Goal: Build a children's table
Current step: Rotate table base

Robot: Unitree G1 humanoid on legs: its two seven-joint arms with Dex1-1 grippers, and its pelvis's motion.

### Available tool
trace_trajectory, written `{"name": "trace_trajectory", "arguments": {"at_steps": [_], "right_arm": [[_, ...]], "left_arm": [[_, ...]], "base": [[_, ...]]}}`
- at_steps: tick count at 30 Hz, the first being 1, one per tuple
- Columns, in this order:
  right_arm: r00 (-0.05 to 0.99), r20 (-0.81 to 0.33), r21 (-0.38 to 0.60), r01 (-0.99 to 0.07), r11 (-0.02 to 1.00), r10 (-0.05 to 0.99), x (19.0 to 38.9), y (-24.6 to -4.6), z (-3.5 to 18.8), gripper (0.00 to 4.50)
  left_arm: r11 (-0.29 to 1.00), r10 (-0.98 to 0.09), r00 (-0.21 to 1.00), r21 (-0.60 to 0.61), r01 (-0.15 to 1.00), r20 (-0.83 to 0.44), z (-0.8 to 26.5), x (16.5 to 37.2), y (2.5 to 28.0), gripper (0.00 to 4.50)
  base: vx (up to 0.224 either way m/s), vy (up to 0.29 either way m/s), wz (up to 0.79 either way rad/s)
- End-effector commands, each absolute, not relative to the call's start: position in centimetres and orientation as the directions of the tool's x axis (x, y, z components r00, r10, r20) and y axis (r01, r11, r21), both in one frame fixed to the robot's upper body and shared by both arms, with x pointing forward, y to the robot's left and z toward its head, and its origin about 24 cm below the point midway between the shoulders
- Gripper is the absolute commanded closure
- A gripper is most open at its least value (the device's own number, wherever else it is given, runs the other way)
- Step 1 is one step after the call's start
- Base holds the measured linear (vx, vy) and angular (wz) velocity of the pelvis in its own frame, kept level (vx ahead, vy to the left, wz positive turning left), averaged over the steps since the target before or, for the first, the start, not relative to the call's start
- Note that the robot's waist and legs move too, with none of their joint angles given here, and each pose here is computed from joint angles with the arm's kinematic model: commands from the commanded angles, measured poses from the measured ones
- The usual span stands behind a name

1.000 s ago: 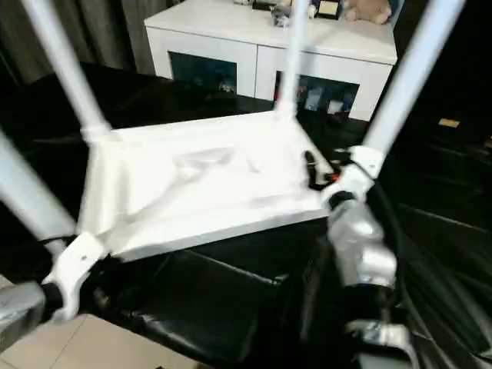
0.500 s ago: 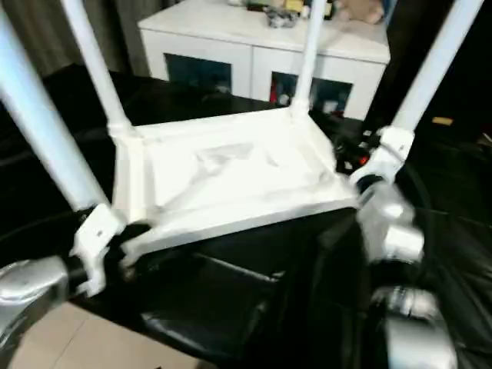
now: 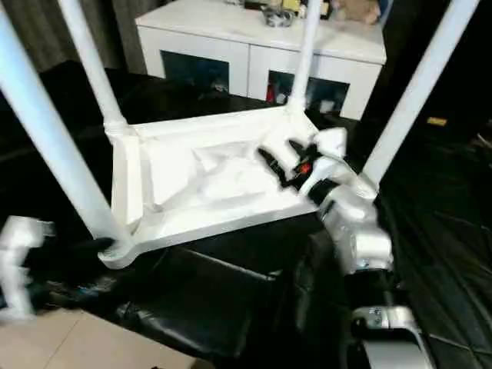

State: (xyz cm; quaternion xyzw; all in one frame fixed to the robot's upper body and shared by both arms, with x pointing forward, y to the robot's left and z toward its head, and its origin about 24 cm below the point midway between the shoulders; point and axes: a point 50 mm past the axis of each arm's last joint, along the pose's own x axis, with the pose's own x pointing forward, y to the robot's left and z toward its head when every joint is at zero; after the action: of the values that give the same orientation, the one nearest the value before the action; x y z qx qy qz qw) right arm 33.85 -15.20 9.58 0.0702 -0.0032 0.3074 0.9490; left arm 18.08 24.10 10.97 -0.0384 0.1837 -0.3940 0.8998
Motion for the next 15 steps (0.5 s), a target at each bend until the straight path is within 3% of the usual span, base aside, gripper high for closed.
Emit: {"name": "trace_trajectory", "arguments": {"at_steps": [1, 5, 7, 8, 10, 12, 15], "right_arm": [[0.778, 0.052, 0.100, -0.628, 0.771, 0.627, 33.3, -14.3, 9.5, 0.64], [0.778, 0.006, 0.084, -0.626, 0.775, 0.628, 32.1, -14.0, 8.1, 0.64], [0.848, -0.046, 0.070, -0.525, 0.848, 0.528, 31.6, -15.2, 6.9, 0.64], [0.851, -0.047, 0.068, -0.519, 0.852, 0.523, 31.6, -15.2, 6.9, 0.64], [0.922, -0.068, 0.051, -0.379, 0.924, 0.382, 31.5, -17.0, 6.3, 0.64], [0.937, -0.073, 0.052, -0.338, 0.940, 0.341, 31.5, -17.5, 6.1, 0.64], [0.975, -0.144, 0.017, -0.169, 0.985, 0.170, 31.4, -19.8, 5.0, 0.64]], "left_arm": [[0.695, -0.717, 0.632, -0.230, 0.682, -0.292, 11.6, 18.0, 25.0, 0.06], [0.724, -0.689, 0.650, -0.250, 0.643, -0.322, 12.4, 17.4, 27.0, 0.06], [0.780, -0.625, 0.697, -0.241, 0.578, -0.351, 13.1, 16.7, 29.7, 0.06], [0.783, -0.621, 0.701, -0.239, 0.574, -0.352, 13.1, 16.7, 29.8, 0.06], [0.839, -0.543, 0.778, -0.170, 0.517, -0.316, 14.0, 16.9, 32.0, 0.06], [0.847, -0.532, 0.793, -0.157, 0.508, -0.297, 14.3, 17.1, 32.4, 0.06], [0.836, -0.548, 0.812, -0.129, 0.533, -0.201, 14.8, 18.5, 32.2, 0.06]], "base": [[0.000, 0.000, 0.00], [0.000, 0.000, 0.00], [0.000, 0.000, 0.00], [0.000, 0.000, 0.00], [0.000, 0.000, 0.00], [0.000, 0.000, 0.00], [0.000, 0.000, 0.00]]}}
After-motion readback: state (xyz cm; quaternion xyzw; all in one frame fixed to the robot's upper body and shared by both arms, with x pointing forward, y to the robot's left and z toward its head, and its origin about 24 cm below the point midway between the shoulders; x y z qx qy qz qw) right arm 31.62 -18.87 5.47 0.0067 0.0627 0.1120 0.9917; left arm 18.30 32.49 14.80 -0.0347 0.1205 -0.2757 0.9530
